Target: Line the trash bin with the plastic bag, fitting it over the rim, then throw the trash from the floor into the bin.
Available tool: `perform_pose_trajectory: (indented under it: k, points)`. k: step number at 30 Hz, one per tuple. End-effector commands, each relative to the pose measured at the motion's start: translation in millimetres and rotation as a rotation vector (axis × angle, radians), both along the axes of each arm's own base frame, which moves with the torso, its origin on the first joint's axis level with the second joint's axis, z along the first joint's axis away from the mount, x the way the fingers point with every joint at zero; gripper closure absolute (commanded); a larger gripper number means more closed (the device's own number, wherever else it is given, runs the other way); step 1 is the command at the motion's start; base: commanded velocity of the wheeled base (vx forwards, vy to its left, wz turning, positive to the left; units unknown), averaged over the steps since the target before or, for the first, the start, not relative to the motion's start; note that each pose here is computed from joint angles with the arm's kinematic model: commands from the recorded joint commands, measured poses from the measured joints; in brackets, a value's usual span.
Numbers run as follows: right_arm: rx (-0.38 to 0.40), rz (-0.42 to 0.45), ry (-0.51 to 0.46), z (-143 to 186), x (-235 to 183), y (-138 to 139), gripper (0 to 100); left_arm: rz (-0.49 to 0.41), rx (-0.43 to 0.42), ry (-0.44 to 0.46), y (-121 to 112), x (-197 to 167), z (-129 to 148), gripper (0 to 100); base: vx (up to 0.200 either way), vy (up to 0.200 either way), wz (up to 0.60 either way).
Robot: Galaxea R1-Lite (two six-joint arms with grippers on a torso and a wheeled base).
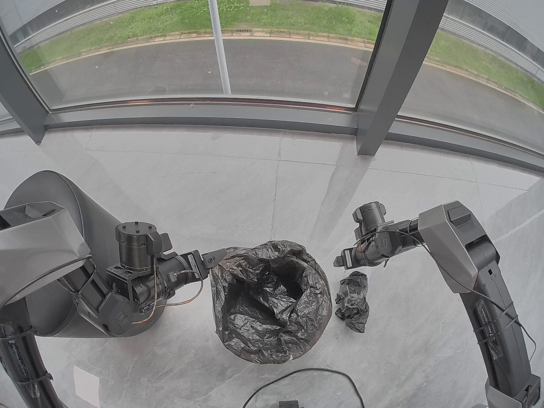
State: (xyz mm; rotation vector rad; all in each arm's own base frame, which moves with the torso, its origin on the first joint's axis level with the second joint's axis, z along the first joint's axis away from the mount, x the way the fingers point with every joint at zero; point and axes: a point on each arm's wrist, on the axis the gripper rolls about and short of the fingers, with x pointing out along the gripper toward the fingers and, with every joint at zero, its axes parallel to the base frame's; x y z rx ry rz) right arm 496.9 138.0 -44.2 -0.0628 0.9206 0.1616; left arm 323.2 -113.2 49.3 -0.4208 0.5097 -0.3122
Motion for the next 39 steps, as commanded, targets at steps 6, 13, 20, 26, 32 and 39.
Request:
perform_pose_trajectory:
  k: [6, 13, 20, 26, 32, 39]
  points:
    - [-0.008, -0.002, 0.022, -15.0, 1.5, -0.5, 0, 0.002, 0.001, 0.005, -0.4, 1.8, -3.0, 0, 0.000, 0.000, 0.00]
    - [-0.009, -0.001, 0.022, -16.1, 2.3, -1.1, 0, 0.008, 0.002, 0.008, 1.5, 3.0, -4.3, 0, 0.000, 0.000, 0.00]
    - [-0.020, 0.003, 0.046, -17.3, 0.1, -0.9, 0, 0.008, 0.002, 0.008, 1.3, 3.4, -4.6, 0, 0.000, 0.000, 0.00]
    - [-0.022, 0.004, 0.046, -16.5, 0.4, -0.9, 100, 0.010, 0.001, 0.007, 1.6, 4.2, -4.6, 0, 0.000, 0.000, 0.00]
    - [-0.027, 0.004, 0.053, -16.4, 0.3, -0.9, 100, 0.015, 0.000, 0.006, 3.0, 5.0, -4.3, 0, 0.000, 0.000, 0.00]
    - [-0.029, 0.003, 0.057, -16.7, -0.2, -0.4, 100, 0.017, 0.000, 0.006, 3.5, 5.2, -4.3, 0, 0.000, 0.000, 0.00]
